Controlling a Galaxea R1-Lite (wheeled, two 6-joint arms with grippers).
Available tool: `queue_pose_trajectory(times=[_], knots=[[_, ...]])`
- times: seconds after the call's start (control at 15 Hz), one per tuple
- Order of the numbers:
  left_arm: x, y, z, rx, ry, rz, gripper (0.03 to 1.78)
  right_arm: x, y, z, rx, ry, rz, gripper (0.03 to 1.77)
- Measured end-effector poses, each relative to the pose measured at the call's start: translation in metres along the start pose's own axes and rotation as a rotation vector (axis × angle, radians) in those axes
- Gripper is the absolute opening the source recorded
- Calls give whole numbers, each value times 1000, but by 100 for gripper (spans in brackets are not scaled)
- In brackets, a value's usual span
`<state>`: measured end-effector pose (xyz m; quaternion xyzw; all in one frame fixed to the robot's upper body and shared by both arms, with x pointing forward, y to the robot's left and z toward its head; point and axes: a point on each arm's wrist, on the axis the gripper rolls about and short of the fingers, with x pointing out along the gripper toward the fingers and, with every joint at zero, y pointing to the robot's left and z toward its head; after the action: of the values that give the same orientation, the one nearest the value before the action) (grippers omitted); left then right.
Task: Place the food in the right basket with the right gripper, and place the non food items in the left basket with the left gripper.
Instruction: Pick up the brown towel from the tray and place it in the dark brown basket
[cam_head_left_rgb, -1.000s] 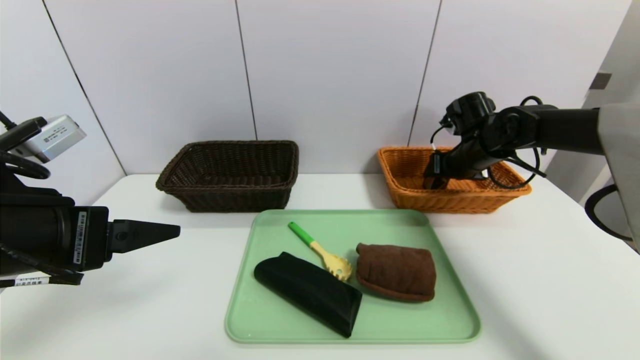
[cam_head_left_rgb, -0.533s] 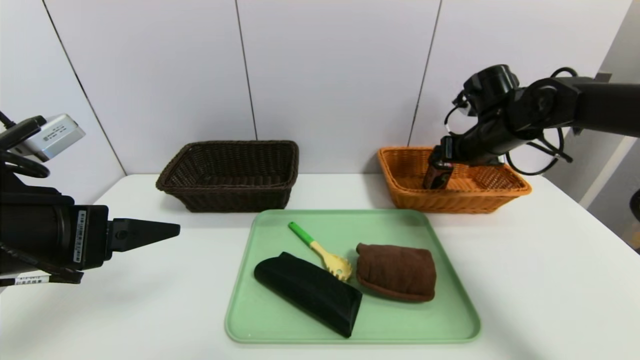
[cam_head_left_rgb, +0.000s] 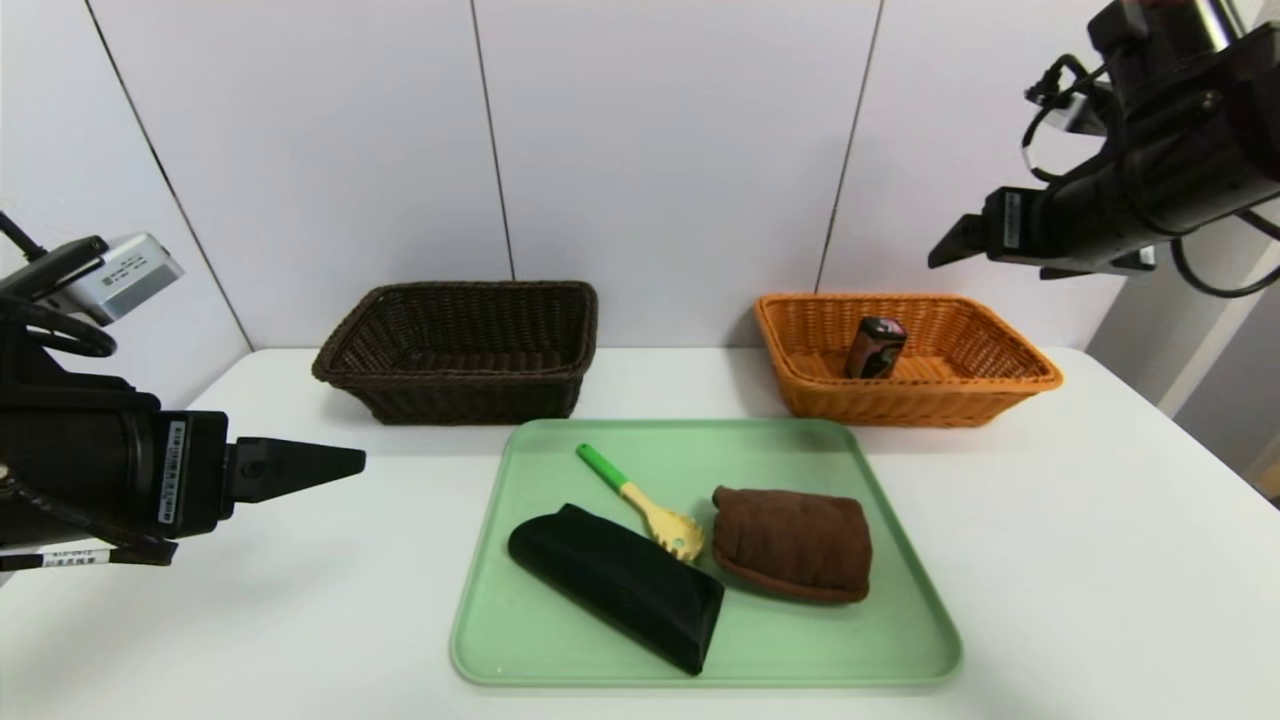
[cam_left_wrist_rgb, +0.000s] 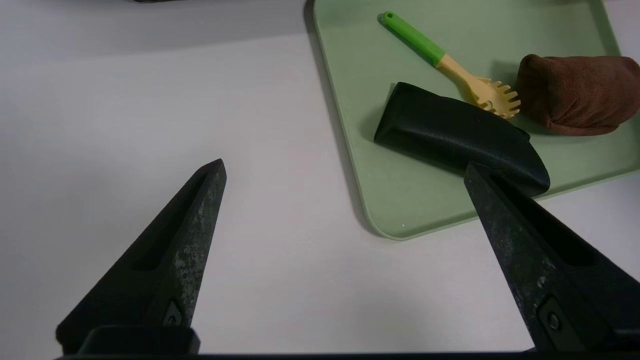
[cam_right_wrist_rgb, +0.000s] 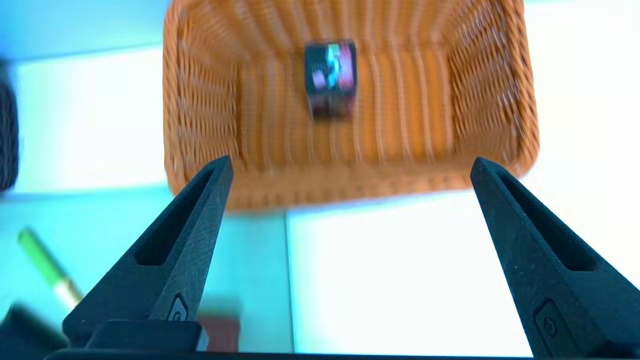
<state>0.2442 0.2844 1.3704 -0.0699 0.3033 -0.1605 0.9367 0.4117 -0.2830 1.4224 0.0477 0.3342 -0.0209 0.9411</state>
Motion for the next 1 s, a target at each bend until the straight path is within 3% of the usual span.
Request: queue_pose_trajectory(times=[0.2,0.6,1.0], knots=[[2,-2,6,1,-29,-19,169,-32,-5,-18,18,26,4,167],[5,-16,14,52,-37,-198,169,-89,3,-77,-51,81,96,169],[19,-34,25,93,-23,-261,169,-110,4,-109,-45,113,152,169]])
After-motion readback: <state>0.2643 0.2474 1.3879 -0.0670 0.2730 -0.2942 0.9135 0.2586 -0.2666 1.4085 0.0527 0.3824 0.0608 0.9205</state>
